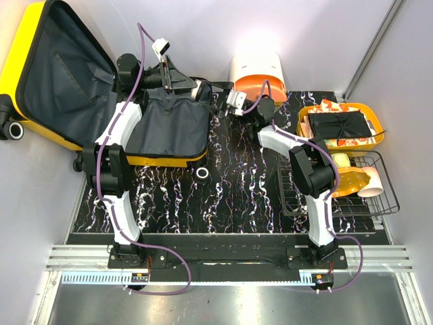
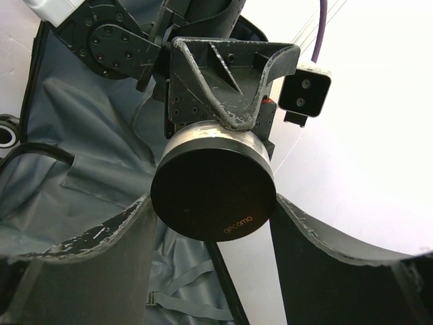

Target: Open, take out, and arrange the luggage

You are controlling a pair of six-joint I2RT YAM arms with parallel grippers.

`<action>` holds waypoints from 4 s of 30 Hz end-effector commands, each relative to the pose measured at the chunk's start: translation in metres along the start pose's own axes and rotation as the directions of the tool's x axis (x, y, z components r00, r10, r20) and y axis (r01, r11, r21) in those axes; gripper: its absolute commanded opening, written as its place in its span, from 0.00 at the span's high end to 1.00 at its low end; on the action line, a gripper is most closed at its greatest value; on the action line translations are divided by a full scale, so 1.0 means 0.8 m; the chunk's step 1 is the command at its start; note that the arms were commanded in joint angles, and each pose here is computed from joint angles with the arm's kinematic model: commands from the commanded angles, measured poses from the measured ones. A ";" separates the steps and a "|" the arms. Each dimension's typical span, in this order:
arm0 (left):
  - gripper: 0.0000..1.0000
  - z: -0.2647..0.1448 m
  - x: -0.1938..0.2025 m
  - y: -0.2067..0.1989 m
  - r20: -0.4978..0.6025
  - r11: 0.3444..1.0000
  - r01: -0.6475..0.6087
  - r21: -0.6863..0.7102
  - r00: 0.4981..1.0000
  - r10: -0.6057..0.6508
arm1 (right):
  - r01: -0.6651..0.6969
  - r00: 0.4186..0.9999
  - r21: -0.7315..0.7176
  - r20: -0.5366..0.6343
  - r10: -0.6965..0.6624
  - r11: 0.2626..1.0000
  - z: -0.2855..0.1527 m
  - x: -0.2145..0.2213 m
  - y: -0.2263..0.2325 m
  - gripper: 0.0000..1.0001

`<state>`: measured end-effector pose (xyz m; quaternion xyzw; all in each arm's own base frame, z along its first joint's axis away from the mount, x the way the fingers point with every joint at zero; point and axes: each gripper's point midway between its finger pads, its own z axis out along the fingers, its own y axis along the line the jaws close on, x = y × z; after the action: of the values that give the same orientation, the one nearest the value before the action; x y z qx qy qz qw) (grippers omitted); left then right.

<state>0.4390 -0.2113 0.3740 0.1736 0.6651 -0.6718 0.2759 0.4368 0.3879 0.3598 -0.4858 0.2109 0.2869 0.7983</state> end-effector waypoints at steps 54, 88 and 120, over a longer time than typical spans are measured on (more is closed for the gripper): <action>0.01 -0.089 -0.029 0.080 0.060 0.815 -0.241 -0.528 0.946 0.319 | -0.199 0.129 0.857 -0.458 0.880 0.475 -0.282 0.126 -0.148 0.68; 0.01 -0.091 -0.040 0.078 0.086 0.809 -0.233 -0.540 0.941 0.328 | -0.314 0.358 0.735 -0.495 0.792 0.601 -0.234 0.046 -0.188 0.18; 0.01 -0.106 -0.031 0.099 0.058 0.766 -0.236 -0.598 0.940 0.335 | -0.266 0.475 0.835 -0.322 0.819 0.482 -0.271 0.140 -0.176 0.57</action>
<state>0.4999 -0.1266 0.2946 0.1041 0.7940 -0.4197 0.4273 0.5711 0.1708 0.2511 -0.1215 0.7928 0.2482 0.5433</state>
